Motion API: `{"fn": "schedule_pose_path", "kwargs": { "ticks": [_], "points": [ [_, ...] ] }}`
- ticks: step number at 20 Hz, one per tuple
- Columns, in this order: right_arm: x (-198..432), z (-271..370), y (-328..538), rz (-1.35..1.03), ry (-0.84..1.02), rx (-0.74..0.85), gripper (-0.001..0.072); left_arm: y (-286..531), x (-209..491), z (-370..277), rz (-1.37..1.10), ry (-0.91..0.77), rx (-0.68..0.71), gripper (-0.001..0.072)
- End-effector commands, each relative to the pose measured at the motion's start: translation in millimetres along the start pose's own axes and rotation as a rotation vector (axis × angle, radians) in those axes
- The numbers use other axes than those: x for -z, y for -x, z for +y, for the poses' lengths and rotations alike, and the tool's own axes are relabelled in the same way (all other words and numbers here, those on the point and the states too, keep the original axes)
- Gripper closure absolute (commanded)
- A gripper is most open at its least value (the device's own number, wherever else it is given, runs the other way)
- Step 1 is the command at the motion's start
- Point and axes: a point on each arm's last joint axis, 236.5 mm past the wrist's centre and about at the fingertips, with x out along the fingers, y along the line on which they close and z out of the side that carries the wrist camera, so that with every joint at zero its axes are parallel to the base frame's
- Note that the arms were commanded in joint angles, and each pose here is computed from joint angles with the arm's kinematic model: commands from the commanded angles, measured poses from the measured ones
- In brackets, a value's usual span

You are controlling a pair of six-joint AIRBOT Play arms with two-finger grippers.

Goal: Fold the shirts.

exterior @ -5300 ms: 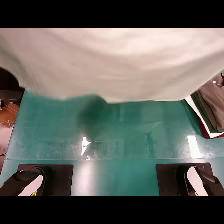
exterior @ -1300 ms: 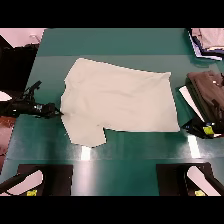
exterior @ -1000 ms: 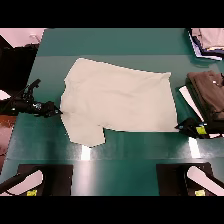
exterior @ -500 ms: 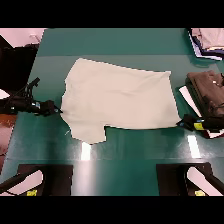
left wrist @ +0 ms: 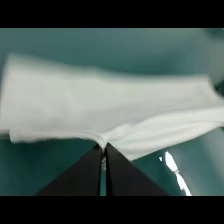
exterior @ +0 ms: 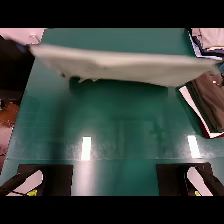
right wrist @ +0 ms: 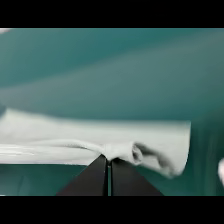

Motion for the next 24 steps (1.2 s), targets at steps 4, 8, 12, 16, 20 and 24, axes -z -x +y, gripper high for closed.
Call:
{"fn": "schedule_pose_path", "kwargs": {
  "ticks": [4,8,12,16,20,24],
  "points": [
    [-123.2,144.4,135.8,-0.381,0.352,-0.055,0.0696,186.9,-140.2,-174.5,-0.542,-0.448,0.002,0.0683],
    [-134.4,167.5,191.7,-0.462,0.453,0.079,0.0697,255.0,-141.9,-229.3,-0.730,-0.524,-0.008,0.0683],
    [-130.0,151.1,223.6,-0.486,0.460,0.255,0.0696,298.2,-136.9,-261.9,-0.845,-0.577,-0.020,0.0683],
    [-101.7,95.9,190.3,-0.321,0.375,0.342,0.0697,237.3,-125.7,-196.2,-0.645,-0.435,-0.084,0.0683],
    [-33.6,8.7,99.3,0.141,0.181,0.324,0.0697,90.3,-32.2,-75.5,-0.159,-0.122,-0.045,0.0683],
    [55.9,-61.1,1.3,0.565,-0.014,0.249,0.0697,-24.9,103.0,18.8,0.251,0.214,0.008,0.0682]
  ]
}}
